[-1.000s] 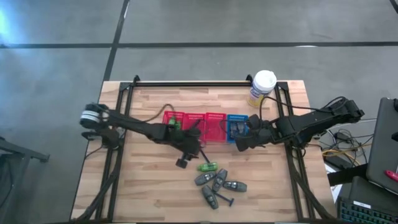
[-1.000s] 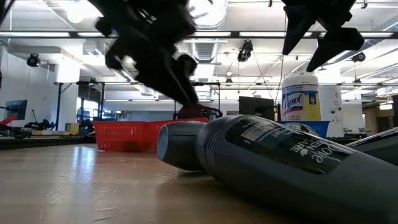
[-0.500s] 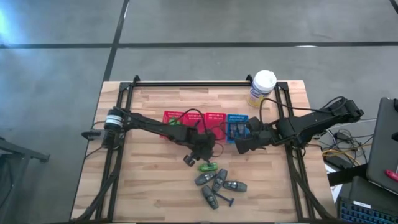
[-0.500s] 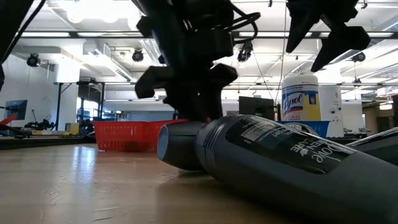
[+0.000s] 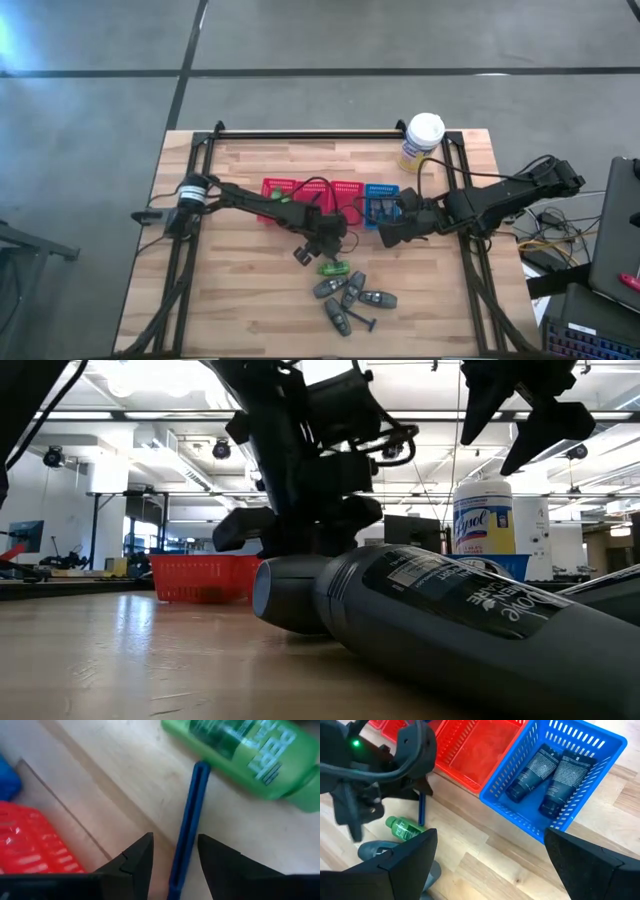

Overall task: Pick & Place Travel size toiletries
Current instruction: Put the blue razor into the middle red bin

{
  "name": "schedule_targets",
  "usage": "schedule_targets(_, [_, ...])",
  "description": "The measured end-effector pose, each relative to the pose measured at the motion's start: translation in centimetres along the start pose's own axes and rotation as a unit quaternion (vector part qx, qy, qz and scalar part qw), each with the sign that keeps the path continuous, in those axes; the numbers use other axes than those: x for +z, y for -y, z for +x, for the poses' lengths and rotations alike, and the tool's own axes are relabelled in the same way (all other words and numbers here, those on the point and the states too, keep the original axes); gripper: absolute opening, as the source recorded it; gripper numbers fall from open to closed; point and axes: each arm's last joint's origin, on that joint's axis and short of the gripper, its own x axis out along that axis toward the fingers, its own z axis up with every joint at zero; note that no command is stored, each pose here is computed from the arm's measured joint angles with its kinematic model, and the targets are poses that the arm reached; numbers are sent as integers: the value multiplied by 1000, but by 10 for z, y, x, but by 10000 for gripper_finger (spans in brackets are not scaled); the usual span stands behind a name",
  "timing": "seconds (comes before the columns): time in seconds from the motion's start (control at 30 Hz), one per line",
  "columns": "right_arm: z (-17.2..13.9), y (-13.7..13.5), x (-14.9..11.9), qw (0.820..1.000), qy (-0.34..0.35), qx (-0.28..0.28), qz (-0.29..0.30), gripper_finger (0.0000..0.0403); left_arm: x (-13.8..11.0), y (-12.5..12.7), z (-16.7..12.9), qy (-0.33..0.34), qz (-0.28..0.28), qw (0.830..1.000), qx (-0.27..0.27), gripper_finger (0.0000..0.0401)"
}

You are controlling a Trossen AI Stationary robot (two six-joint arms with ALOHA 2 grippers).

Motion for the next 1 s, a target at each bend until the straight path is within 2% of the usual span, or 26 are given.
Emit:
schedule_targets(0.1, [0, 0, 0, 1000, 1, -1, 0, 364, -4, 1, 0, -13, -5, 1000, -12, 137])
schedule_targets(0.27, [2, 2, -1, 1000, 2, -7, -3, 364, -5, 5, 0, -16, -14, 999, -37, 64])
schedule_targets(0.4, [3, 3, -1, 1000, 2, -10, -3, 364, -2, 7, -1, -17, -20, 999, -34, 19])
schedule_targets(0.57, [3, 3, -1, 1000, 3, -10, -4, 364, 5, 9, -8, -19, -63, 997, -35, 17])
schedule_targets(0.7, [3, 3, -1, 1000, 3, -12, -8, 364, 14, 2, -41, 11, -131, 991, -3, 21])
schedule_targets(0.8, [3, 4, -2, 1000, 3, -15, -11, 364, 17, -1, -69, 26, -195, 980, 34, 21])
schedule_targets(0.87, [3, 4, -1, 1000, 5, -16, -13, 364, 17, -2, -89, 37, -278, 957, 68, 21])
schedule_targets(0.9, [3, 4, -1, 1000, 7, -17, -13, 364, 16, -4, -100, 48, -336, 936, 90, 21])
schedule_targets(0.93, [3, 4, -1, 1000, 9, -17, -15, 364, 14, -5, -113, 68, -396, 908, 116, 21])
schedule_targets(1.0, [3, 4, -1, 1000, 12, -20, -16, 364, 7, -7, -133, 112, -508, 839, 158, 22])
